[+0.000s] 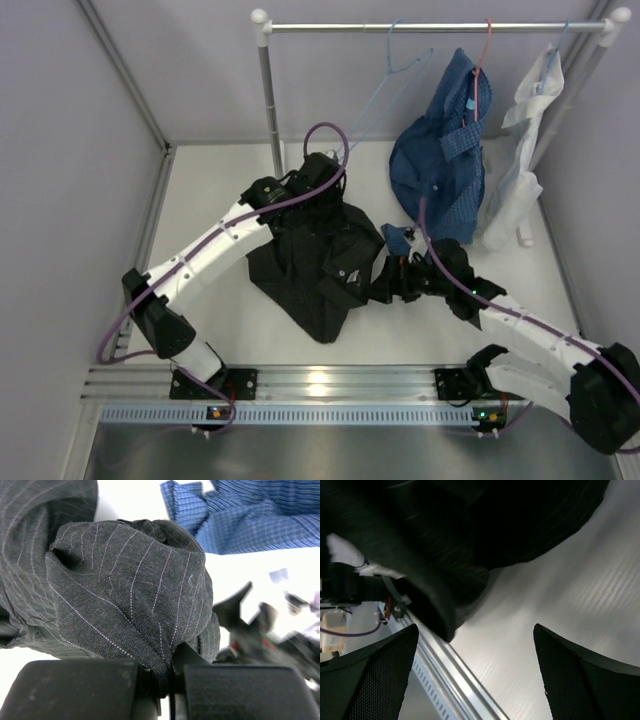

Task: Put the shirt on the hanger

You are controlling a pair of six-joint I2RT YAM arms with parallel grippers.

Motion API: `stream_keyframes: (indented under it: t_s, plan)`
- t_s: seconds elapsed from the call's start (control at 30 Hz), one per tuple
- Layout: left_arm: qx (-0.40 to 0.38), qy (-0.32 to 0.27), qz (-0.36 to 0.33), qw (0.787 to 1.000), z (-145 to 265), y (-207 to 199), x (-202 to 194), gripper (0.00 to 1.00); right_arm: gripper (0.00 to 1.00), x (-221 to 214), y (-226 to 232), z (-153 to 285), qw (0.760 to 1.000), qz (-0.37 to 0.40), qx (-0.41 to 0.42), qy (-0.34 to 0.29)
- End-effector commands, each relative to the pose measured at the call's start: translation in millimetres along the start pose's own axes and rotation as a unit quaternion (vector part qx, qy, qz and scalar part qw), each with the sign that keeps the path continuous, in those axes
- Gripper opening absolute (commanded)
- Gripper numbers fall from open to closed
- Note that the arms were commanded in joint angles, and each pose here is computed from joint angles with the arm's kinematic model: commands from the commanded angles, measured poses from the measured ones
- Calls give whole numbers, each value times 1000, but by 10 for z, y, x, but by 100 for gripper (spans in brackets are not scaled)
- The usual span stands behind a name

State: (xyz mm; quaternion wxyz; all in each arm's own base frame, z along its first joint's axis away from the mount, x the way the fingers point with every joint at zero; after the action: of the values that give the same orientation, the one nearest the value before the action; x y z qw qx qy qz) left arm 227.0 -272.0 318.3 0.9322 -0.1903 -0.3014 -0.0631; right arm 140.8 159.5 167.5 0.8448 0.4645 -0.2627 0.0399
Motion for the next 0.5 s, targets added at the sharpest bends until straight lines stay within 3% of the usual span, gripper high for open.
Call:
stream_keyframes:
  t_s: [0.0,0.1,0.17,0.23,0.4,0.47]
  plan:
    - [-71,-25,32,997,375,-89,133,0,92,331,146,-211,995,87,32,-49]
    - [-80,-26,39,996,445,-55,129,0,89,404,141,-300,993,99,35,-58]
    - [-78,-29,49,995,472,-11,143,0,77,355,189,-360,992,84,81,-37]
    - [-76,-33,57,995,502,29,150,0,72,305,404,-412,985,81,150,-36]
    - [-74,-45,79,993,533,103,232,0,66,37,867,-585,970,114,216,3]
    - [-76,-52,86,992,547,120,274,0,53,47,914,-674,973,117,201,3]
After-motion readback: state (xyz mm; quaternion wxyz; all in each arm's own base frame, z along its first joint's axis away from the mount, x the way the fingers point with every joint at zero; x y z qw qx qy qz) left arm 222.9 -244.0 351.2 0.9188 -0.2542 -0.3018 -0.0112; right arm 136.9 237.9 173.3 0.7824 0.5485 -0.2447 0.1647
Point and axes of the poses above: each gripper's point midway between its finger pads, its own z axis back along the fingers, its own y axis along the line the jaws close on, x = y × z, the point moved 9 cm from there along z, back along the fingers, and after that the axes turned 8 degrees about -z, right-handed, at the moved point
